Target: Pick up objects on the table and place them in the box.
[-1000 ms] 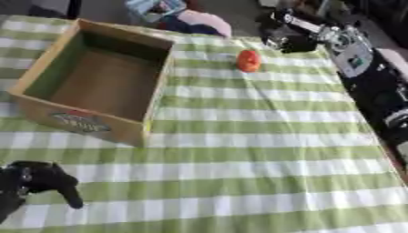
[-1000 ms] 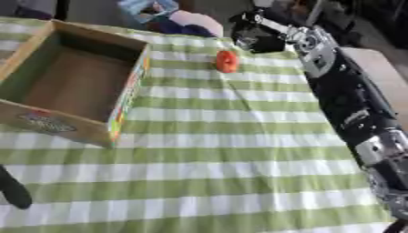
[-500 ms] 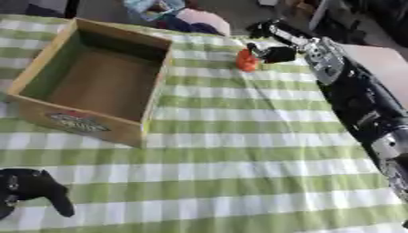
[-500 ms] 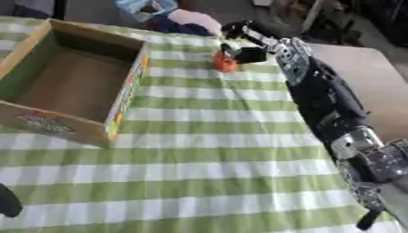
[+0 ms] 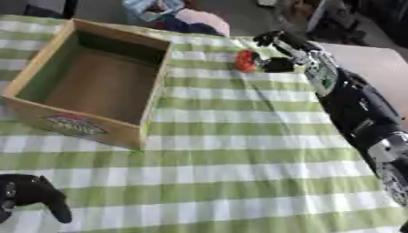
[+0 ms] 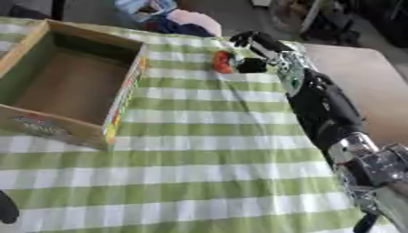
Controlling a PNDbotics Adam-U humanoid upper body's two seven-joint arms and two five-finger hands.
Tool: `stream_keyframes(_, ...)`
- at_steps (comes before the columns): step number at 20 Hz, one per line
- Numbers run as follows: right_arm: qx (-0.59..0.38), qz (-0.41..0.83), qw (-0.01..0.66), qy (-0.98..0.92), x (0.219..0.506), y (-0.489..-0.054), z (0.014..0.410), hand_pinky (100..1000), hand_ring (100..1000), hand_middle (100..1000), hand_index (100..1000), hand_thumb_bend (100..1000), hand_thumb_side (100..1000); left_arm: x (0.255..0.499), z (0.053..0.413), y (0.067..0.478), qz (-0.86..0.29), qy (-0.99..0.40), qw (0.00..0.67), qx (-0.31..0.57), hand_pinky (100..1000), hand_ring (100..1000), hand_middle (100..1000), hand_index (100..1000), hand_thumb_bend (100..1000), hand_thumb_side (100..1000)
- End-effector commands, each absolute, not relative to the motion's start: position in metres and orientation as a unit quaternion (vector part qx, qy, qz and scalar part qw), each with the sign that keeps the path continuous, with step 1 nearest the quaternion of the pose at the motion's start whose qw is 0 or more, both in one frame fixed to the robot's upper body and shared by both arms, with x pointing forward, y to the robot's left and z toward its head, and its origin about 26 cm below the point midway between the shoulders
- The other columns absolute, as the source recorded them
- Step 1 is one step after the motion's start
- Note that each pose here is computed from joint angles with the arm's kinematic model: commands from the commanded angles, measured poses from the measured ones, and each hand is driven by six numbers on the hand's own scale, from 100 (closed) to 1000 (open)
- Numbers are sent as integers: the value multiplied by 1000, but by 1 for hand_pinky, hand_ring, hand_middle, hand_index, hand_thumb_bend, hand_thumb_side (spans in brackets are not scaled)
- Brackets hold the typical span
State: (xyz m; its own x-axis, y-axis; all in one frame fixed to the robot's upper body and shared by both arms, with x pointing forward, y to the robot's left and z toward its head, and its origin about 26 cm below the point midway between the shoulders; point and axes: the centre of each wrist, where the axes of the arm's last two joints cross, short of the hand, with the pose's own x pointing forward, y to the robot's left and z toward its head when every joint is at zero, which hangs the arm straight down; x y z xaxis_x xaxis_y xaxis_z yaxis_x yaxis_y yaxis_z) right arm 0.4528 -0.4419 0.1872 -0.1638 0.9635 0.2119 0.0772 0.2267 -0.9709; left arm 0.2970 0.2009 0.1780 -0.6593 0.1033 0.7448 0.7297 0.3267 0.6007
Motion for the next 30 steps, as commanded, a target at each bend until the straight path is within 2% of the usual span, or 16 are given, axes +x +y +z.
stream_keyframes(1,-439,450,486,-607,451,-449,195,862,848,784,916,100,740,295,185,199,-516,-758,292,-272,642,610,582,802,171,1000)
stream_keyframes(9,-434,456,485,-606,456,-439,190,859,844,782,903,100,738,295,185,198,-518,-758,290,-272,642,609,581,802,172,1000)
stream_keyframes(10,-436,454,482,-609,457,-437,191,847,833,767,861,100,680,295,185,197,-518,-758,289,-272,642,609,581,802,171,1000)
stream_keyframes(12,-440,450,475,-615,459,-434,191,838,824,757,775,100,619,295,185,197,-517,-758,288,-272,642,609,581,802,171,1000)
stream_keyframes(13,-443,449,470,-618,460,-432,192,832,819,751,739,100,599,295,185,197,-517,-759,288,-272,642,609,580,802,172,1000)
stream_keyframes(14,-445,448,466,-620,460,-430,192,832,819,751,739,100,599,295,185,197,-517,-759,288,-272,642,609,580,802,172,1000)
stream_keyframes(15,-448,445,462,-623,461,-429,192,821,806,735,623,100,529,295,185,197,-517,-759,287,-272,642,609,580,802,172,1000)
stream_keyframes(16,-450,443,457,-627,461,-427,193,821,806,735,623,100,529,295,185,197,-517,-759,287,-273,642,609,580,802,172,1000)
stream_keyframes(17,-453,439,450,-631,462,-426,194,811,787,712,468,100,449,295,185,197,-517,-759,287,-273,642,609,580,802,171,1000)
stream_keyframes(18,-456,435,444,-636,462,-425,196,809,780,701,423,100,376,295,185,197,-517,-759,287,-273,642,609,580,802,172,1000)
stream_keyframes(21,-464,423,424,-652,463,-422,202,801,759,659,293,100,254,295,185,197,-516,-759,288,-273,642,608,579,802,173,1000)
stream_keyframes(27,-461,422,354,-696,462,-411,237,799,751,629,274,100,109,295,185,198,-513,-760,293,-273,641,608,579,801,172,1000)
stream_keyframes(30,-450,426,323,-715,460,-403,256,799,752,627,276,100,100,294,184,198,-511,-760,295,-274,641,607,578,800,171,1000)
